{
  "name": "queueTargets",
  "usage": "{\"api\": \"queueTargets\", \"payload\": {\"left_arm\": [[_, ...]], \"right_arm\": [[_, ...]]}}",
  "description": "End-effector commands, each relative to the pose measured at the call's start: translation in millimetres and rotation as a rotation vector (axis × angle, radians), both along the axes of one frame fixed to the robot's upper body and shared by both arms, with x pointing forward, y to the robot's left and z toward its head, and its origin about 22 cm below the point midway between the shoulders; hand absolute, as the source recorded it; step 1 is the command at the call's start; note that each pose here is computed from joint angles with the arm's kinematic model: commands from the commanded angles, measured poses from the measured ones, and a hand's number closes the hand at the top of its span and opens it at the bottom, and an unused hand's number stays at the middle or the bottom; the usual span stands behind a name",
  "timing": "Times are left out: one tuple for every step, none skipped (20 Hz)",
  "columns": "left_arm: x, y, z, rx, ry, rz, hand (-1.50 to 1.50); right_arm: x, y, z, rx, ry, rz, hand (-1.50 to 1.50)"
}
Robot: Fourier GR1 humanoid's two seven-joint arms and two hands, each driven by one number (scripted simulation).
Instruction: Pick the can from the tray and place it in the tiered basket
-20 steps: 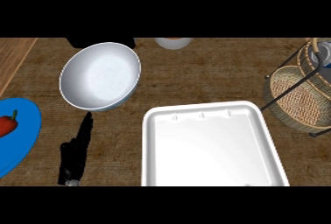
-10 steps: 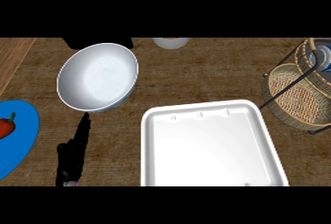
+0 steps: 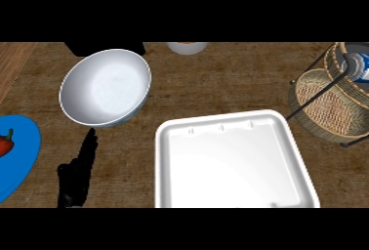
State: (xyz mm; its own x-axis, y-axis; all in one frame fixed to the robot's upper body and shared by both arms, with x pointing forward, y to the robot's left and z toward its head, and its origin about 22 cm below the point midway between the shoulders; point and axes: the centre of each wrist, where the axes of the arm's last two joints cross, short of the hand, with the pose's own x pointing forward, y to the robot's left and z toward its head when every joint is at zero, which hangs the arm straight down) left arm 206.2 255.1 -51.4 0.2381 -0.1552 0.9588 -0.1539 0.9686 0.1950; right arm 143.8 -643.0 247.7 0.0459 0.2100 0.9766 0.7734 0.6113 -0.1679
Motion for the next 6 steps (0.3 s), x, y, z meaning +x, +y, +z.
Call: {"api": "queueTargets", "payload": {"left_arm": [[-4.5,-5,-13,-0.009,0.043,0.009,0.00],[-5.0,5,-4,-0.002,0.017,0.012,0.00],[1.5,-10,-7,-0.021,0.037,-0.004,0.00],[-13.4,-4,-5,-0.015,0.046,0.020,0.00],[-9.1,-6,-7,-0.012,0.037,-0.001,0.00],[1.5,2,-5,-0.006,0.048,0.006,0.00]], "right_arm": [[-55,-22,-2,-0.016,-0.007,0.023,-1.50],[-68,-25,9,-0.014,-0.010,0.030,-1.50],[-70,-26,7,0.004,0.003,0.033,-1.50],[-85,-29,11,0.008,0.016,0.085,-1.50],[-88,-30,-12,0.006,0.006,0.079,-1.50],[-94,-31,3,-0.006,-0.001,0.083,-1.50]]}}
